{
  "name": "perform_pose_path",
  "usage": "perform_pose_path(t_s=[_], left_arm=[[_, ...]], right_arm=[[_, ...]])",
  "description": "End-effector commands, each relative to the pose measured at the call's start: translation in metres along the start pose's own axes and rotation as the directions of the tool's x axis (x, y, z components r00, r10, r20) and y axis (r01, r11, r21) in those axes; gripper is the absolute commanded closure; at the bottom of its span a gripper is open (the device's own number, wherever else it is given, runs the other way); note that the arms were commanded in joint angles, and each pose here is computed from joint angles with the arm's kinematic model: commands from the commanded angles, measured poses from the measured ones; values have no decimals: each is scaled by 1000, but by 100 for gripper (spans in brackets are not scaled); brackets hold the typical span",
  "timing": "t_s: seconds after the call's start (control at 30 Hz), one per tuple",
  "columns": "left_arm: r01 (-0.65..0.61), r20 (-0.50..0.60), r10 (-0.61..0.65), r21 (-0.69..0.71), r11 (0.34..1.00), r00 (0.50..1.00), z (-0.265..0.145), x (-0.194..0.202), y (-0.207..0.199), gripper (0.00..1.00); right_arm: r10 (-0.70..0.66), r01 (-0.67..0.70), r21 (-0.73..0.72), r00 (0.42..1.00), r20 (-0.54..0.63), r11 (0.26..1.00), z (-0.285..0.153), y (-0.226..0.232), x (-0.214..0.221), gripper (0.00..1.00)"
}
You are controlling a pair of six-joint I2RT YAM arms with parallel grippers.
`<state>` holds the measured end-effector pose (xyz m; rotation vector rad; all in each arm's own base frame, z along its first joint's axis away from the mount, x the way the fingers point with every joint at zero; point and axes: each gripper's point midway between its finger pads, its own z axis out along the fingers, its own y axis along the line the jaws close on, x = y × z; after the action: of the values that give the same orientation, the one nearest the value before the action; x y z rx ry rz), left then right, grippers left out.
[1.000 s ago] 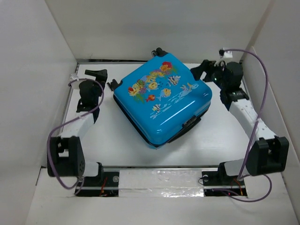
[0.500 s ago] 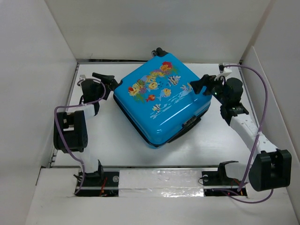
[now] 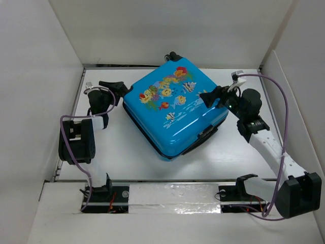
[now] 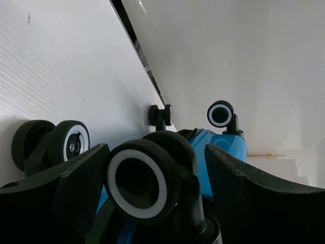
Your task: Pack the luggage
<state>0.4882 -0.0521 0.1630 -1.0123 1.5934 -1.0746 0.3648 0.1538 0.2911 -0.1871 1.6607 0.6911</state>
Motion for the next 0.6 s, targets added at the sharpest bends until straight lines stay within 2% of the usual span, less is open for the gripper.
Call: perform_pose_path(t_s=[0.0,0.13,0.2,0.23,0.3,0.37,0.47,0.57], left_arm=[[-19,50,8,209,978,999,-11,-9,-60,28],[6,34,-16,260,966,999,-13,-3,-67,23],[18,34,-28,277,961,999,-15,-2,-68,27],[28,23,-37,316,948,999,-18,-1,-76,43],[35,6,-40,361,932,999,-22,4,-88,57],[22,6,-26,408,913,1000,-30,2,-106,78],[-10,26,-2,421,907,1000,-39,-2,-123,89],[-42,61,18,430,902,998,-54,-7,-138,94]], right_arm=[[-15,16,-73,1000,15,997,-9,32,-2,14],[-18,19,-101,1000,13,995,-16,52,5,14],[-15,15,-106,1000,2,994,-16,55,12,14],[-19,18,-112,1000,-9,994,-16,58,17,14],[-23,21,-97,1000,-15,995,-17,57,20,14],[-27,26,-88,999,-19,996,-18,54,23,14],[-26,23,-85,999,-28,996,-19,53,28,14],[-32,29,-73,999,-39,997,-21,50,33,14]])
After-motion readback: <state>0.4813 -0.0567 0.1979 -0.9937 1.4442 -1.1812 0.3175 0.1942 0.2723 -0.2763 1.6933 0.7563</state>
